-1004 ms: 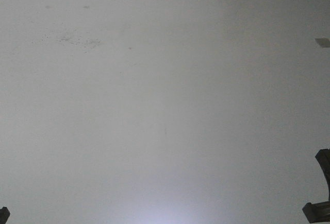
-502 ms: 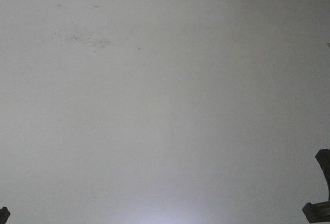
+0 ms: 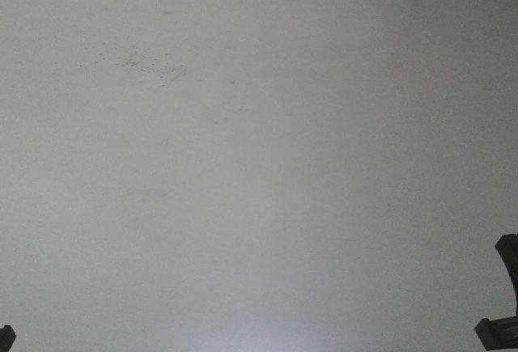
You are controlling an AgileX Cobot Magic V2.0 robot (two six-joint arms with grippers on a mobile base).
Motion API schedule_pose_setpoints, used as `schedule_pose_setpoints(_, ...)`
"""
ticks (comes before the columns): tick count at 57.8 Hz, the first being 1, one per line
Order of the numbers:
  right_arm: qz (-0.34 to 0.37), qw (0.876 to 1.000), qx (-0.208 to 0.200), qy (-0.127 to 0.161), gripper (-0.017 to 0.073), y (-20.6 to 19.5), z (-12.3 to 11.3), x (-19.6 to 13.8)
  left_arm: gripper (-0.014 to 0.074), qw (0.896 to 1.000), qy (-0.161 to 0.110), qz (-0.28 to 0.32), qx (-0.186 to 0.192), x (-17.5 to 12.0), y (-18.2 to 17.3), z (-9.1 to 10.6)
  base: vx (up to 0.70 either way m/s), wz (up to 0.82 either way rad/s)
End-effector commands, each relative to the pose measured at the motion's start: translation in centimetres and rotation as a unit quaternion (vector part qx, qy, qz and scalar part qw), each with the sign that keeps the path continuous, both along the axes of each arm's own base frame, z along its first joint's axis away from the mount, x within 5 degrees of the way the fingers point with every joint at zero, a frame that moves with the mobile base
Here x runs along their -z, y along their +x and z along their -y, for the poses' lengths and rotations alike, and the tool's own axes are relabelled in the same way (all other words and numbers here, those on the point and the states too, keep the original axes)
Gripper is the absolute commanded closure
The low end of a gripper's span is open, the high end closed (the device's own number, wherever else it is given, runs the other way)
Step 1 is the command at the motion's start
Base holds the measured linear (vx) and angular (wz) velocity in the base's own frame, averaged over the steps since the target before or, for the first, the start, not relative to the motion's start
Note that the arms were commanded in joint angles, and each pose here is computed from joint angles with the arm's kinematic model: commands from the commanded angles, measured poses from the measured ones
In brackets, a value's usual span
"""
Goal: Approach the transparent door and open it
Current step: 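Drive the base across the grey floor toward the glass sliding door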
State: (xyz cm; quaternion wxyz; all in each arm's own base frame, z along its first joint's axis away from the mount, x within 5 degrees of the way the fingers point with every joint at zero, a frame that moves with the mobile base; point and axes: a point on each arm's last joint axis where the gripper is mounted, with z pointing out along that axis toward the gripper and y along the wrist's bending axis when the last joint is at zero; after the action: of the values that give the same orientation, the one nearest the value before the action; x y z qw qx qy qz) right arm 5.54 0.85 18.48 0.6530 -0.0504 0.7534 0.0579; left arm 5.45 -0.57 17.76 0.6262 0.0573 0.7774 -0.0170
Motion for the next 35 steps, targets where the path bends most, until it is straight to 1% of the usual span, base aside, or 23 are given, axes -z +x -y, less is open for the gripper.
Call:
schedule_pose_setpoints(1, 0.045, 0.999, 0.000, 0.003, 0.0564, -0.02, 0.00, -0.66, 0.0599, 0.999, -0.009, 0.044, 0.002, -0.56, 0.06, 0.03, 0.21, 0.23)
schedule_pose_setpoints(7, 0.045, 0.999, 0.000, 0.003, 0.0564, -0.02, 0.00, -0.66, 0.0599, 0.999, -0.009, 0.043, 0.003, -0.56, 0.07, 0.05, 0.22, 0.34)
schedule_pose_setpoints(14, 0.045, 0.999, 0.000, 0.003, 0.0564, -0.02, 0.00, -0.66, 0.0599, 0.999, -0.009, 0.043, 0.003, -0.56, 0.07, 0.05, 0.24, 0.52)
schedule_pose_setpoints(35, 0.045, 0.999, 0.000, 0.003, 0.0564, -0.02, 0.00, -0.66, 0.0599, 0.999, -0.009, 0.043, 0.003, -0.56, 0.07, 0.05, 0.31, 0.66)
